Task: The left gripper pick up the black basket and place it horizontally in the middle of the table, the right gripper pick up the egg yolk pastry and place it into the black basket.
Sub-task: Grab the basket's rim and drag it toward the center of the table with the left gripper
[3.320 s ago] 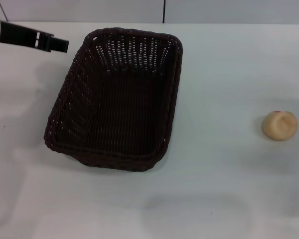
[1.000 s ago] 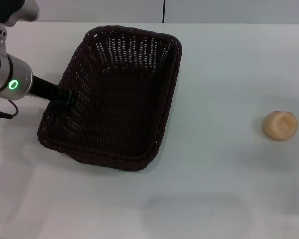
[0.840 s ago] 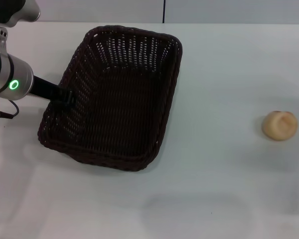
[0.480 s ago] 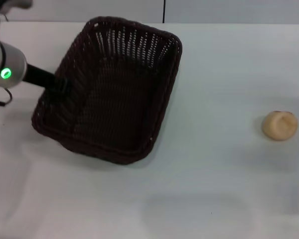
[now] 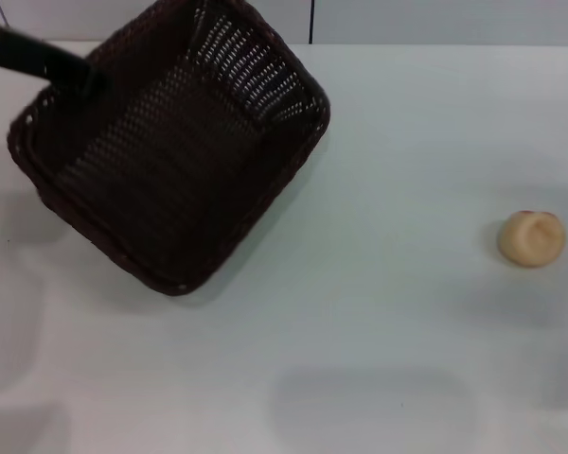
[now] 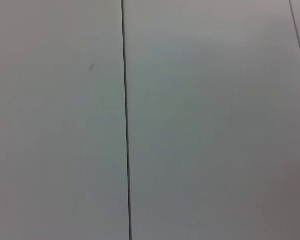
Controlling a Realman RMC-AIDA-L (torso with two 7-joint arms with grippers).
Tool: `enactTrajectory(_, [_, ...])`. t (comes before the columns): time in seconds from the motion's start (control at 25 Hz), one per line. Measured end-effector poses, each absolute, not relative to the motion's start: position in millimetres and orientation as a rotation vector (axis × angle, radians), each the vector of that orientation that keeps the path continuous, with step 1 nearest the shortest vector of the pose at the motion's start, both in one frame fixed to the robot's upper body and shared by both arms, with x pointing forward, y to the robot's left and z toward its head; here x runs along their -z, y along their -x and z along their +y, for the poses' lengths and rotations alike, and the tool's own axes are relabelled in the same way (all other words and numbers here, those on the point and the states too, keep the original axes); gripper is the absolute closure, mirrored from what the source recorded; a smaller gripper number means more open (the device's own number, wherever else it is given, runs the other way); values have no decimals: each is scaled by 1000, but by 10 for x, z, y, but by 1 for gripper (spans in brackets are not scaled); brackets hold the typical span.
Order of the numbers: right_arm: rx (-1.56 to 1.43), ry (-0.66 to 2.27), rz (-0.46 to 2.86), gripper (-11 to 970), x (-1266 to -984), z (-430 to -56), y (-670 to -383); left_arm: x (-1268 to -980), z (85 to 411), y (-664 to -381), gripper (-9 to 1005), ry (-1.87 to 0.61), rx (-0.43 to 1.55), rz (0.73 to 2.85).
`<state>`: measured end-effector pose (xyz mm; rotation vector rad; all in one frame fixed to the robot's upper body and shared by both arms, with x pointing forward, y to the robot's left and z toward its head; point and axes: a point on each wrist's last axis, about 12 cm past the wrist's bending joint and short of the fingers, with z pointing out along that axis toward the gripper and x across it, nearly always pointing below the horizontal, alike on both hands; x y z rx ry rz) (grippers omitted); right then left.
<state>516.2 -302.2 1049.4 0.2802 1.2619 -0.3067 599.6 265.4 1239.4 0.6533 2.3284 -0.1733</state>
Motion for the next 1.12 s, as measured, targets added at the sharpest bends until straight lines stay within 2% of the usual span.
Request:
enactTrajectory(0.36, [309, -289, 1266, 134, -10480, -3021, -5144, -12600, 2666, -6032, 789, -790, 180, 2246])
enactTrajectory(0.72, [305, -296, 1269, 135, -10473, -3006, -5137, -12891, 2708, -5952, 783, -1047, 334, 2116])
enactTrajectory(0.88, [306, -300, 1272, 135, -10465, -3008, -5125, -12907, 2655, -5947, 780, -1152, 385, 2082])
enactTrajectory(1.12, [305, -307, 1276, 135, -10453, -3006, -5105, -12796, 2440, -6010, 776, -1365, 604, 2045])
